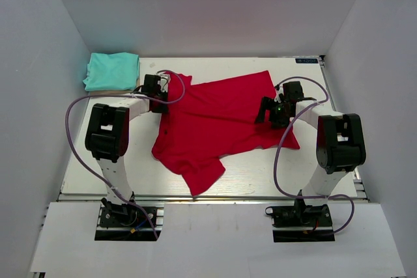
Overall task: Fold and stack the t-shirts
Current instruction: Flatten out the tshirt
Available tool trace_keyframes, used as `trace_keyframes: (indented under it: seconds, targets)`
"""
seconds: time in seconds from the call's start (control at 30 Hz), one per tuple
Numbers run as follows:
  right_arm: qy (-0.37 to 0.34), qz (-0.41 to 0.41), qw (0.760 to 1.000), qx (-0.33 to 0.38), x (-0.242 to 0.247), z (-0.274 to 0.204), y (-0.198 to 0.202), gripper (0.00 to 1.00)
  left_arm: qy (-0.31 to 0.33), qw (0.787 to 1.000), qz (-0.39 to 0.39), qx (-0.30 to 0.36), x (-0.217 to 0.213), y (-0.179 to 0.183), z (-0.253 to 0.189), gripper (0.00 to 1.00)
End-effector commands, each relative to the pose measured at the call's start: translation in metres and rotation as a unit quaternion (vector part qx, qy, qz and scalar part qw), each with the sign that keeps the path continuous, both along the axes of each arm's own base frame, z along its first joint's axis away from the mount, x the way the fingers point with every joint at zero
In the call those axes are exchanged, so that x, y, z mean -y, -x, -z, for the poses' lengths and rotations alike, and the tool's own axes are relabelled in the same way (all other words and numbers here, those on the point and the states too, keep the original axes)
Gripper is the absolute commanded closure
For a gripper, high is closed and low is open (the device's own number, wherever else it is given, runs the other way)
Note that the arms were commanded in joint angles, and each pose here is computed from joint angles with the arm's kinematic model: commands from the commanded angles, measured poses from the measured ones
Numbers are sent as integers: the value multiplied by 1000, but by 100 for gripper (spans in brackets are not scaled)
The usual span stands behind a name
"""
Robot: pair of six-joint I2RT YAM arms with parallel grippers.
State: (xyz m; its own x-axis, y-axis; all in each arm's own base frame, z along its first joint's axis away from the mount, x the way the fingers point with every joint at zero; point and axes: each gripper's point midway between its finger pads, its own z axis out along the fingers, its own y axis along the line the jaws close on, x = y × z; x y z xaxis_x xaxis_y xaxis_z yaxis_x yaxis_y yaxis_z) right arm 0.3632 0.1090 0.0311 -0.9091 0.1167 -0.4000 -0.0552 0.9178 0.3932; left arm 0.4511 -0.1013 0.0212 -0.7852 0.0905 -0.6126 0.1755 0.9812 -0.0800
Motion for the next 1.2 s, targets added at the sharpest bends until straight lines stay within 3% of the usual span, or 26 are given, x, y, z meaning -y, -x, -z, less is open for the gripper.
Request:
trace_keyframes:
  seconds: [0.0,0.07,0.23,0.43,0.83,0.93,1.0,1.07,1.1,1.17]
  targets:
    - [35,11,998,-48,14,24,16,10,8,1000,4,-3,4,-3,-4,86]
    - [35,10,998,-48,13,23,16,10,0,1000,-20,12,-3,-2,-15,100]
    - [46,20,997,-50,18,25,16,10,-41,995,-74,49,-29,1,-40,100]
    - [86,59,992,-77,36,36,22,10,-97,984,-142,34,-69,10,-44,100]
    - [89,78,988,-95,38,41,20,10,-112,972,-205,-12,-127,3,-21,100]
    - [65,45,994,-81,26,37,19,10,-93,966,-237,-40,-139,3,-16,100]
    - [24,0,999,-43,10,22,11,10,-76,959,-266,-65,-140,7,-13,93]
    - [-9,-43,999,3,-4,-2,3,10,-52,960,-265,-74,-136,4,-11,81]
    - [-33,-61,997,20,-14,-13,1,10,-30,966,-247,-66,-127,0,-19,52]
    - [-69,-99,990,77,-29,-47,-5,10,-17,969,-241,-54,-123,-2,-32,36]
